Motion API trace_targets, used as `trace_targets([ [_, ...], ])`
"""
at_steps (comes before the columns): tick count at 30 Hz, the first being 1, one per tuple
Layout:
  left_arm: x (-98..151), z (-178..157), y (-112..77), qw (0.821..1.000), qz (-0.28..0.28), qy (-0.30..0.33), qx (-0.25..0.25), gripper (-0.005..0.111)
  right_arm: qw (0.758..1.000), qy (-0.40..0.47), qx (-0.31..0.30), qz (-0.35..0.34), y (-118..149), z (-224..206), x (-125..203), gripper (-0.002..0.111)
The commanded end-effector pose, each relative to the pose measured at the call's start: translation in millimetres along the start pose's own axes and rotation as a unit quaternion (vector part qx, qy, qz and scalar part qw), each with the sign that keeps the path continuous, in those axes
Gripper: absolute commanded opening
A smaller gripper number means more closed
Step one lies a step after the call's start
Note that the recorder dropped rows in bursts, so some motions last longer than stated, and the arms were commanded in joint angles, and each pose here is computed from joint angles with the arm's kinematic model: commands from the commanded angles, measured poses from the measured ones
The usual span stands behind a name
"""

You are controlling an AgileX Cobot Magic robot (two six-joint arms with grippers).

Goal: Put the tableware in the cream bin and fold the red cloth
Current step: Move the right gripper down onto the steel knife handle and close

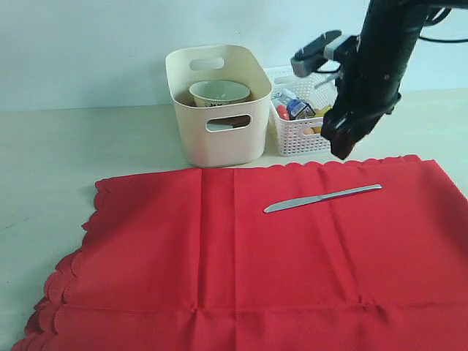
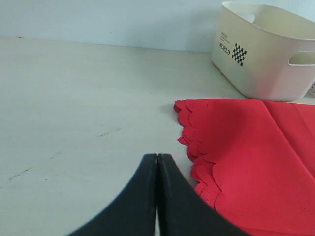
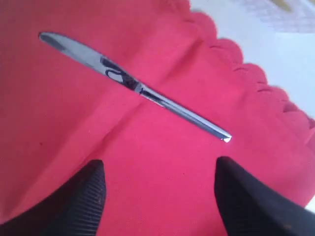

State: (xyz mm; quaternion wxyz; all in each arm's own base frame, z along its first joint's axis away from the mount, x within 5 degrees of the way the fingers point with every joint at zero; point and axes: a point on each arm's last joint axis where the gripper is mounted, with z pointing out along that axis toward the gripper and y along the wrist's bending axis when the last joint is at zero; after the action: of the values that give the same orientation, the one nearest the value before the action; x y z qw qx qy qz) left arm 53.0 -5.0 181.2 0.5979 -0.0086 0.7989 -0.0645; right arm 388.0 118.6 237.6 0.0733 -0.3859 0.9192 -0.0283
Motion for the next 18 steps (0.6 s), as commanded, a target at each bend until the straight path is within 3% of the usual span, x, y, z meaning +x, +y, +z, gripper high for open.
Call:
trace_targets([
  [1,0,0,0.0,1.000,0.000,-0.005,0.001,0.000,0.997,0.012,-0.006,-0.076,7,21,11,0.061],
  [10,0,0,0.0,1.000,0.000,-0.005,0.001,0.000,0.966,0.035,-0.030,-0.253,15,58,22,0.060],
  [16,0,0,0.0,1.000,0.000,-0.005,0.001,0.000,0.961,0.063,-0.041,-0.268,13,80,23,0.038],
  [18,0,0,0.0,1.000,0.000,-0.005,0.001,0.000,0.959,0.064,-0.028,-0.273,8,87,23,0.037],
])
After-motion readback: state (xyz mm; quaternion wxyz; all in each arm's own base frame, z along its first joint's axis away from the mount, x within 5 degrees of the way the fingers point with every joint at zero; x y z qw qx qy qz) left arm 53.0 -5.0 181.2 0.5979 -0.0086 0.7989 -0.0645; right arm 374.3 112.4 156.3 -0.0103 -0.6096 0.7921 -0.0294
